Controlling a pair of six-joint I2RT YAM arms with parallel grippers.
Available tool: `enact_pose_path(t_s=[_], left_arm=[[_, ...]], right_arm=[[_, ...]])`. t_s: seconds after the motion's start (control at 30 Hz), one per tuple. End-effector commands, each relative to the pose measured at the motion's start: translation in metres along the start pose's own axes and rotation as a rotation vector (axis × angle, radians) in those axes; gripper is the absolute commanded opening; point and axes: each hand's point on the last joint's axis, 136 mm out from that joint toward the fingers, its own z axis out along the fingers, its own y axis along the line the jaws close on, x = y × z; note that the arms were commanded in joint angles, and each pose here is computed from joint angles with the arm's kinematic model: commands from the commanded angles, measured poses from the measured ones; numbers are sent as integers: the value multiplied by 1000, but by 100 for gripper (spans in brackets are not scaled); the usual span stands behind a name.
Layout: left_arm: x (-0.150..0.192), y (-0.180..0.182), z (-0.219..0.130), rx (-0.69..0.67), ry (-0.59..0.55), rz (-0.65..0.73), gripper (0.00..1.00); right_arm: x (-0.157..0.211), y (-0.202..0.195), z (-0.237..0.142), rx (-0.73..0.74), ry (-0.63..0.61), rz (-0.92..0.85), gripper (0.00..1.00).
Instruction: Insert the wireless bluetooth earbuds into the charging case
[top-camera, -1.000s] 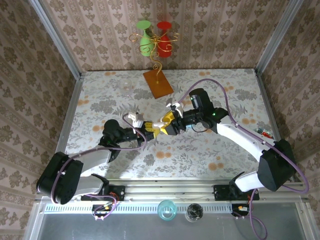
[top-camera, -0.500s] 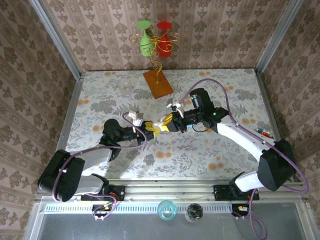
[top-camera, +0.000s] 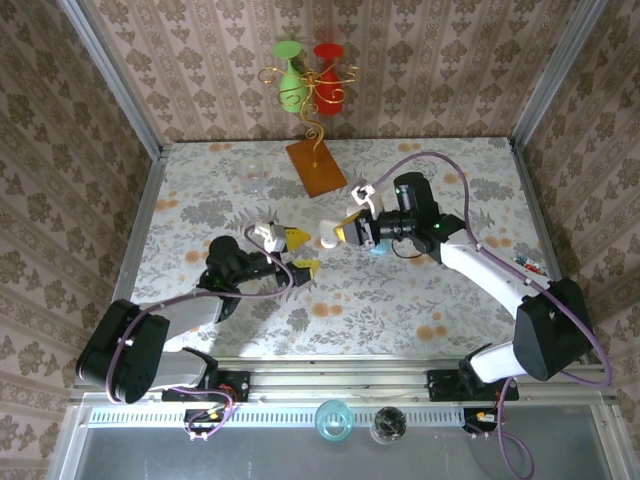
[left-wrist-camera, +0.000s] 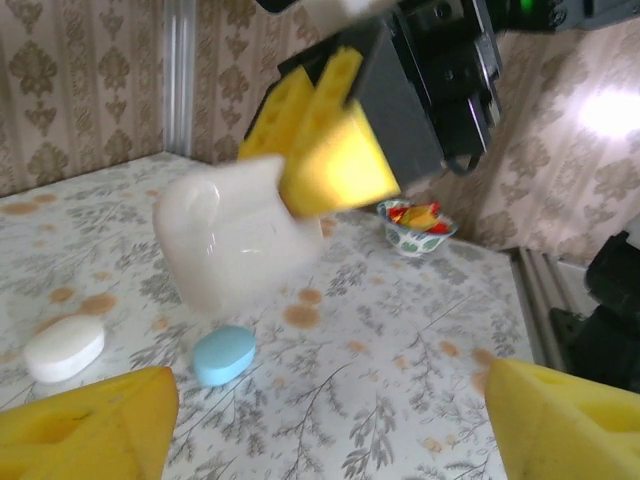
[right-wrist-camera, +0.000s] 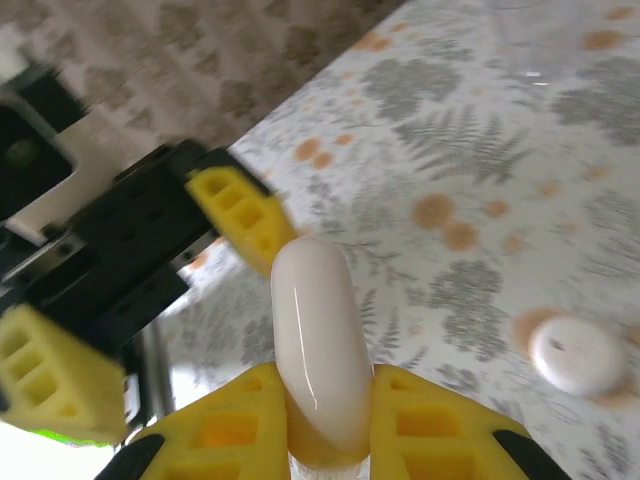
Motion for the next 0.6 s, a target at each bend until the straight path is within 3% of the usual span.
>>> enact_pose_path(t_s=[0.0,0.23,0.33,0.57], left_arm=[[17,10,4,-50,59,95,86],[36,20,9,-122,164,142,96],[47,23,9,-155,231,175,98],[52,27,11,-167,262,185,99]], right_arm=[[-7,-36,-4,108,-62,217,17],[26,-94,-6,286,-41,440,17],[38,-103,-2,302,-32,490,17],[69,-120,7,343,-6,603,17]])
